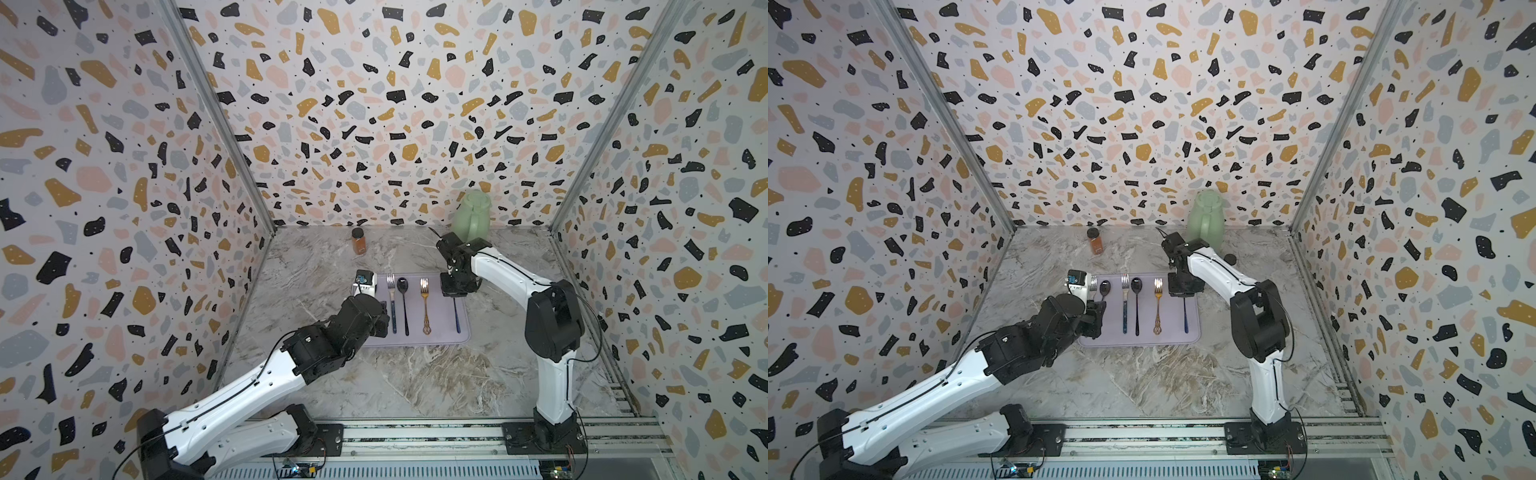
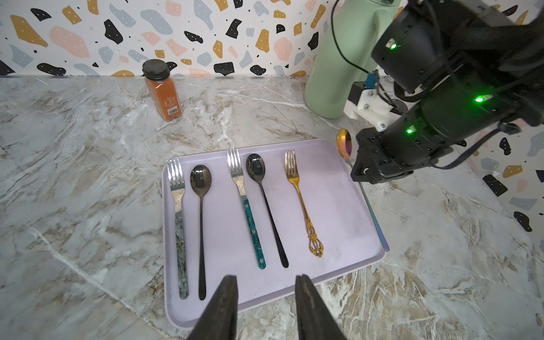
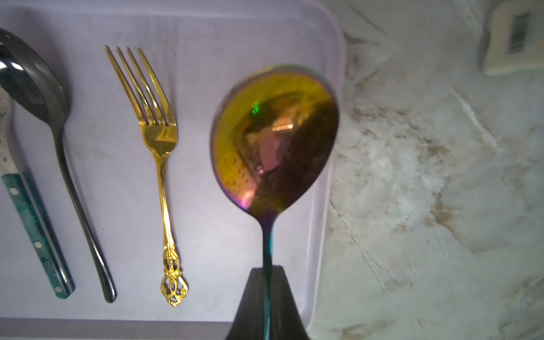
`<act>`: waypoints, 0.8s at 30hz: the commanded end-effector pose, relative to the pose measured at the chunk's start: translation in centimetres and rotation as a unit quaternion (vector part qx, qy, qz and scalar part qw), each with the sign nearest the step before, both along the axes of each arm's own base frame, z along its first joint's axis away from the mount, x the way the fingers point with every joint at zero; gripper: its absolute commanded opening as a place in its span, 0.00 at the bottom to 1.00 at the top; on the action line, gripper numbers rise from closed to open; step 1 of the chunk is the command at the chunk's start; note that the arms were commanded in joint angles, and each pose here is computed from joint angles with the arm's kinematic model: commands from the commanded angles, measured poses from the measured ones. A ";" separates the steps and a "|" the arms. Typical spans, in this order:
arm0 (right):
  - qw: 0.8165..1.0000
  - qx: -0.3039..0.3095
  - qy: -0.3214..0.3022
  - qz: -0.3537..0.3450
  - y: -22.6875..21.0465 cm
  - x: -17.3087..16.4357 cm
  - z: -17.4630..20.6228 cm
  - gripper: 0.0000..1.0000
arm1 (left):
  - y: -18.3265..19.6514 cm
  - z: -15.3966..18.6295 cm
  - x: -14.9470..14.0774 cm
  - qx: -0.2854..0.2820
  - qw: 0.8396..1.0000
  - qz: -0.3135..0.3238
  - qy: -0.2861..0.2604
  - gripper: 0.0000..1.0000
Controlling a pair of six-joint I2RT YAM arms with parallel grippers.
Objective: Set the spoon and fork side by side
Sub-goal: Place the spoon on the tray.
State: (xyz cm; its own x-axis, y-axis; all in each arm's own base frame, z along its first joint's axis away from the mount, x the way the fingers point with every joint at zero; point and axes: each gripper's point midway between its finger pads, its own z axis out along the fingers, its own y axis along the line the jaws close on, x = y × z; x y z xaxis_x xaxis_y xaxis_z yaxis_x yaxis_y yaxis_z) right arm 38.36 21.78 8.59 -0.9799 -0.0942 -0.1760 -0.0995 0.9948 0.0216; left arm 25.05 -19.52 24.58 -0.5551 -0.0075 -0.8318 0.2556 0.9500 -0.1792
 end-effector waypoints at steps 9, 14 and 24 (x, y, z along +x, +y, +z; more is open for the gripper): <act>1.000 -0.006 0.028 0.005 1.2 1.6 -2.7 0.04 | 0.7 0.3 0.4 0.018 1.000 0.014 -0.013 0.37; 0.999 0.002 0.036 -0.007 1.7 1.2 -3.6 0.05 | 0.4 0.1 0.7 0.020 1.000 0.015 -0.012 0.37; 0.999 0.018 0.040 -0.010 3.5 0.6 -4.3 0.08 | 0.2 -0.4 0.8 0.022 1.000 0.016 -0.007 0.37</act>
